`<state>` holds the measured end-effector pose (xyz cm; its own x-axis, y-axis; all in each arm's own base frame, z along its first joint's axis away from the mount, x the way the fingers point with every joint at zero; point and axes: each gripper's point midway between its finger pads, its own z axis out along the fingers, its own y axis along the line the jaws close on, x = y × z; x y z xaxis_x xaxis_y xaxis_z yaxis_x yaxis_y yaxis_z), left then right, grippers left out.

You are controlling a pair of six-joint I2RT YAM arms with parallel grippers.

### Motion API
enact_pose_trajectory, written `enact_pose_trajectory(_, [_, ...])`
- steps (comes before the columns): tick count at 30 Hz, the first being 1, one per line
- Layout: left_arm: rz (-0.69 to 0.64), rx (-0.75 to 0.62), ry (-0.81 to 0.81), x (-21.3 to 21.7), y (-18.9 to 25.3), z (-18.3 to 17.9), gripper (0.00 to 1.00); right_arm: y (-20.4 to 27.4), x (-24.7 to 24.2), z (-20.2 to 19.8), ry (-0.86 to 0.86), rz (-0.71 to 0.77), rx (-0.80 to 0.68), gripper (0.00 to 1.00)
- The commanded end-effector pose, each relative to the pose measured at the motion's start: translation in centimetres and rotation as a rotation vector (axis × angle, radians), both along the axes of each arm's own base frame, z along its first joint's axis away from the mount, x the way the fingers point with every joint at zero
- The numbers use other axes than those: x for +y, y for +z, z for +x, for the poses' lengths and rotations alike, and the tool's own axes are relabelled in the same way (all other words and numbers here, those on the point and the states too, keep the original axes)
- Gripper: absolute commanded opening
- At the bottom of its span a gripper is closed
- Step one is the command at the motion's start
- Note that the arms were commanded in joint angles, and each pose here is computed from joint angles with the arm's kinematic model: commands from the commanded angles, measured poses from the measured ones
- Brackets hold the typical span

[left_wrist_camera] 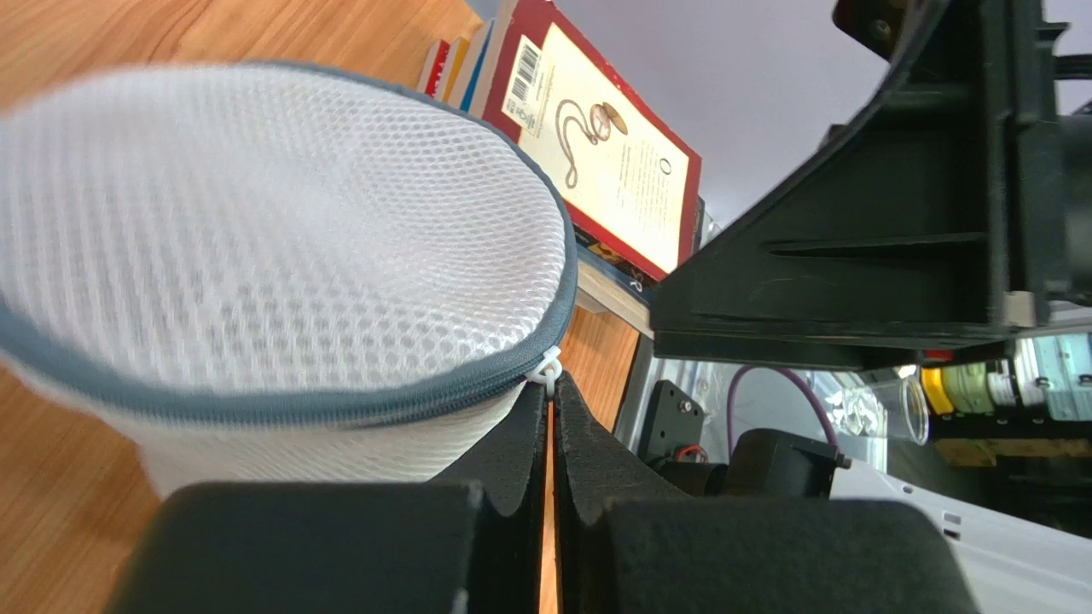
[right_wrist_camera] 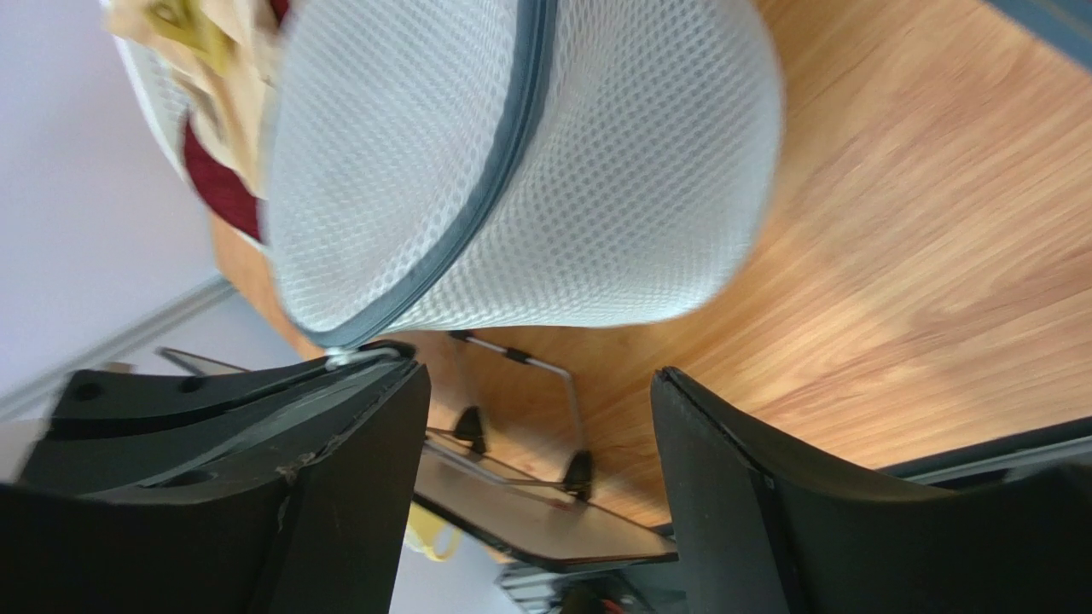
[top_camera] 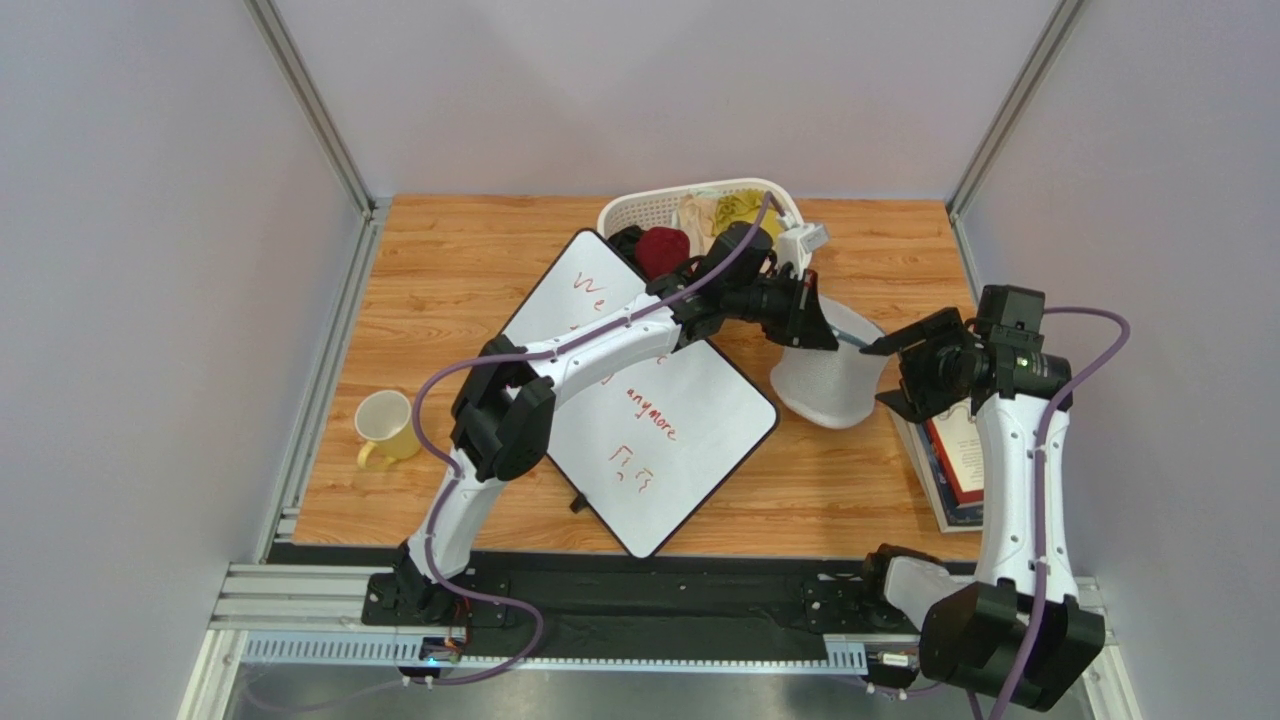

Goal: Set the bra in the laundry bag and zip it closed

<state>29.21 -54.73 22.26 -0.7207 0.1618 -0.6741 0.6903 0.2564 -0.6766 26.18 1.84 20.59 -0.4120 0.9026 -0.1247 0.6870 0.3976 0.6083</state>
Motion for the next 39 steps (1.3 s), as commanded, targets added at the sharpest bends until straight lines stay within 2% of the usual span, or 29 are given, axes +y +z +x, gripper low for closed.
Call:
enact_pose_trajectory(1, [-0.086, -0.04, -0.024, -0.3, 3.6, -0.6, 0.0, 1.6, 1.4, 0.1, -0.12, 0.157, -0.038, 0.7])
enact_pose_trajectory(5, [-0.091, -0.037, -0.046, -0.6, 3.4, -1.4, 0.0, 1.8, 1.6, 1.3, -0.211, 0.237, -0.087, 0.71])
enact_pose_trajectory(17, [-0.099, -0.05, -0.081, -1.0, 3.8, -2.7, 0.0, 0.7, 2.1, 2.9, -0.273, 0.275, -0.044, 0.67])
enact_pose_trajectory(20, [-0.087, -0.062, -0.082, -0.8, 3.8, -3.0, 0.0, 0.4, 1.8, 3.3, -0.285, 0.258, -0.038, 0.55])
enact_pose_trajectory(21, [-0.075, -0.072, -0.082, -0.8, 3.4, -3.0, 0.0, 0.3, 1.6, 3.4, -0.293, 0.244, -0.042, 0.43])
enact_pose_trajectory(23, [-0.051, -0.082, -0.069, -0.3, 3.1, -2.9, 0.0, 0.0, 1.3, 3.6, -0.287, 0.223, -0.047, 0.27])
enact_pose_trajectory(24, [-0.039, -0.1, -0.065, 0.0, 3.0, -2.8, 0.0, -0.2, 1.1, 3.7, -0.283, 0.21, -0.044, 0.15])
enact_pose_trajectory(27, [0.032, -0.146, -0.019, 1.1, 2.1, -2.0, 0.0, -0.7, 1.1, 4.1, -0.226, 0.17, -0.054, 0.0])
enact_pose_trajectory(31, [0.185, -0.176, 0.103, 4.0, 0.4, 0.2, 0.0, -0.9, 0.6, 4.6, -0.132, 0.107, -0.067, 0.0])
enact_pose_trajectory(36, [0.196, -0.151, 0.199, 8.1, 0.1, 2.9, 0.0, -1.0, -0.3, 5.7, 0.013, 0.077, -0.118, 0.0])
enact_pose_trajectory(39, [0.167, -0.155, 0.17, 8.6, 1.0, 2.8, 0.0, -1.0, -0.4, 6.3, 0.09, 0.083, -0.141, 0.0])
